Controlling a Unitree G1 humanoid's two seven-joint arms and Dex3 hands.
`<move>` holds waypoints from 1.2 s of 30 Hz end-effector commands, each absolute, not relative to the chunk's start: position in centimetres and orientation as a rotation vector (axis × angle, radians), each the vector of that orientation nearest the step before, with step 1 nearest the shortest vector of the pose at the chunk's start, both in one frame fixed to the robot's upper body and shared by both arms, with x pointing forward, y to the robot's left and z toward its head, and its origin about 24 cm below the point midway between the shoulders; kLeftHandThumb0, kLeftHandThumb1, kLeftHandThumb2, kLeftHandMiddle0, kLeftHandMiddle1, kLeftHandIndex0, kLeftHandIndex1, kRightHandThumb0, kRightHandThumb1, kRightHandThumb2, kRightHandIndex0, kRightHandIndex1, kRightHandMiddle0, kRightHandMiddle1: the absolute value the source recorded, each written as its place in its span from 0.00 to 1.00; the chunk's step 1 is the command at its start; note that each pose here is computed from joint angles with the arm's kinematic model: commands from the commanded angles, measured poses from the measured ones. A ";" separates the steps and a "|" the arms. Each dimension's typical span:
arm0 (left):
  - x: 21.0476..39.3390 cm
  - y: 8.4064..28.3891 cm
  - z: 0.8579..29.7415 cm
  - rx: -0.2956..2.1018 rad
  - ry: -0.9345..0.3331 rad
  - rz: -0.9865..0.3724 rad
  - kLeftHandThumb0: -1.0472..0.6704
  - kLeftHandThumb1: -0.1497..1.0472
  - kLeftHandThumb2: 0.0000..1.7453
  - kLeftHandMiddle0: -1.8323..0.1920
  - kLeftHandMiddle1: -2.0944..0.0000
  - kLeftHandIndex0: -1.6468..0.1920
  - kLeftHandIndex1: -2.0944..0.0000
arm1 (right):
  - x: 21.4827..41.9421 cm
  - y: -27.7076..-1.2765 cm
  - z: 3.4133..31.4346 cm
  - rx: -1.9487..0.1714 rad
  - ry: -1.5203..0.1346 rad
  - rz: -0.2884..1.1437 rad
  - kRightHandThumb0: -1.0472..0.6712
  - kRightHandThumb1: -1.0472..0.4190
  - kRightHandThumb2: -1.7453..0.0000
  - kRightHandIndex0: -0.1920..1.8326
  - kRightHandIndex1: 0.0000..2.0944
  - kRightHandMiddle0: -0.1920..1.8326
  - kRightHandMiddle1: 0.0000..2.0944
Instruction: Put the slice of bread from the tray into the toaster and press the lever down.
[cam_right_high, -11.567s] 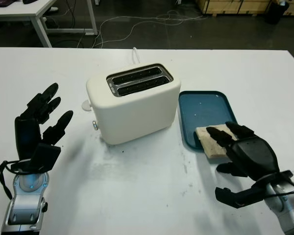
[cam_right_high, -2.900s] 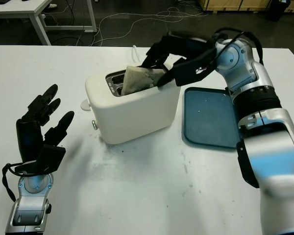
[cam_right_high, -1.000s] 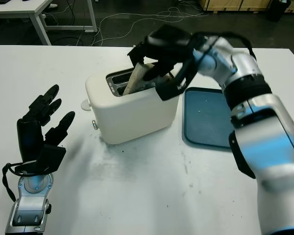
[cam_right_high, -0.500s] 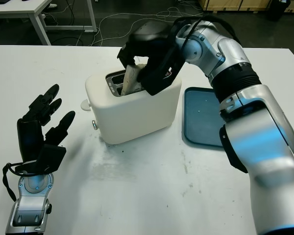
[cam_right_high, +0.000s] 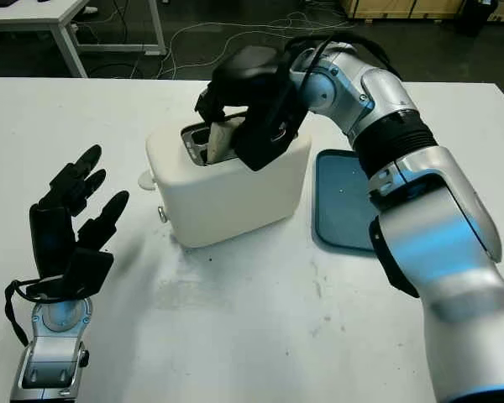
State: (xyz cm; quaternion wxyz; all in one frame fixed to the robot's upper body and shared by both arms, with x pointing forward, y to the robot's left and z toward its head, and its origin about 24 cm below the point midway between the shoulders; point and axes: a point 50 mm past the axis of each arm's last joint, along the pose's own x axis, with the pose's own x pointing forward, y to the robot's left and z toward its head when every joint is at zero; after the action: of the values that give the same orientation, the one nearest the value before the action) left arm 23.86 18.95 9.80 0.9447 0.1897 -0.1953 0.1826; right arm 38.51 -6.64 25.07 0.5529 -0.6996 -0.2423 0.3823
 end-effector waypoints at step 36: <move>23.8 18.6 9.8 0.390 -0.376 0.365 0.19 0.89 0.12 0.55 1.00 0.57 1.00 | 38.2 -8.3 27.9 -1.629 -0.524 0.865 0.20 0.09 0.98 0.13 0.34 0.33 0.06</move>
State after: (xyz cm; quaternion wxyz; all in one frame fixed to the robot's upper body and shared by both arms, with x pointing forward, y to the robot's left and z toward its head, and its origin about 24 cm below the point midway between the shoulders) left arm 23.86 18.65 9.71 0.9475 0.1869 -0.1865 0.1805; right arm 38.33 -7.99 26.53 0.5688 -0.6943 -0.2174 0.3836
